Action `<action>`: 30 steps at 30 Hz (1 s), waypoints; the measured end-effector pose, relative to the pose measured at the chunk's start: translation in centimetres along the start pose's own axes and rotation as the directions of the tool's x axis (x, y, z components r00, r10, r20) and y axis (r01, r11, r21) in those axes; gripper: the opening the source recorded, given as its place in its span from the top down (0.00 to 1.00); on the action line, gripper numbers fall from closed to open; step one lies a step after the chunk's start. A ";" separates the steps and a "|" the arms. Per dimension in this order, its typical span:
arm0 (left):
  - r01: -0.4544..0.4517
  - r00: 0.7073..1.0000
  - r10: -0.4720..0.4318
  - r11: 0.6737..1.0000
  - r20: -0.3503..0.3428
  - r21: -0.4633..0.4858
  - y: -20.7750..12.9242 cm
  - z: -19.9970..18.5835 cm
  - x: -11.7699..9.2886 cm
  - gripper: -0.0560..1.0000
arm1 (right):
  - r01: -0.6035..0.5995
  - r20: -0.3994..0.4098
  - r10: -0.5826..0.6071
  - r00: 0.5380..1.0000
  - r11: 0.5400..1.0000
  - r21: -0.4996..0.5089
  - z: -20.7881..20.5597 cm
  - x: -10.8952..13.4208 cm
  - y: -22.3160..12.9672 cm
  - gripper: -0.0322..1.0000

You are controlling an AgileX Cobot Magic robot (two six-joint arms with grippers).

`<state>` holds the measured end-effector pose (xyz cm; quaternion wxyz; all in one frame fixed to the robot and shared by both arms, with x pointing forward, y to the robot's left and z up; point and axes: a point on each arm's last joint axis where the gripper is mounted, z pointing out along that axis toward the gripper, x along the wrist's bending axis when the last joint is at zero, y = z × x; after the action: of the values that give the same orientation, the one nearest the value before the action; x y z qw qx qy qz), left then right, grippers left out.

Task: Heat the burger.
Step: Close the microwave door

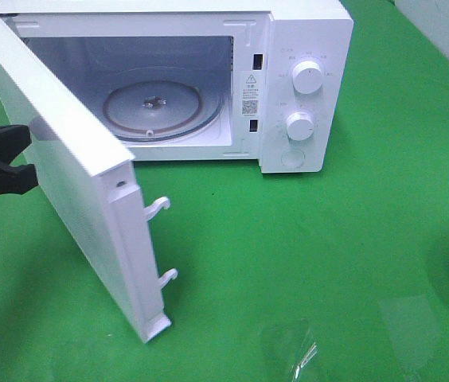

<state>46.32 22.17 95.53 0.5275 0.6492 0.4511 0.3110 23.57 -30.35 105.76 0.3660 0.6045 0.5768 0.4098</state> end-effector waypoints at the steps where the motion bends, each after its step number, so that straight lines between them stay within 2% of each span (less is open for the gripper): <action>1: 0.000 1.000 0.000 1.000 0.000 0.000 0.0 0.0 0.0 0.95 | 0.000 0.000 0.000 1.000 1.000 0.000 0.0 0.0 0.0 0.23; 9: -0.021 0.999 0.021 1.000 0.038 -0.001 0.3 2.1 -1.9 0.95 | 0.000 0.000 0.000 1.000 1.000 0.000 0.0 0.0 0.0 0.23; 17: -0.043 0.998 0.043 0.999 0.033 -0.005 0.5 4.3 -3.8 0.95 | 0.000 0.000 0.000 1.000 1.000 0.000 0.0 0.0 0.0 0.23; 23: -0.054 0.996 0.055 0.998 0.072 -0.019 0.8 6.6 -5.8 0.95 | 0.000 0.000 0.000 1.000 1.000 0.000 0.0 0.0 0.0 0.23; 30: -0.033 0.996 0.036 0.999 0.080 -0.030 1.2 8.4 -7.0 0.95 | 0.000 0.000 0.000 1.000 1.000 0.000 0.0 0.0 0.0 0.23</action>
<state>51.23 12.35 95.13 0.5490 0.6613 0.4138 0.3001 23.57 -30.35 105.76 0.3660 0.6045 0.5768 0.4098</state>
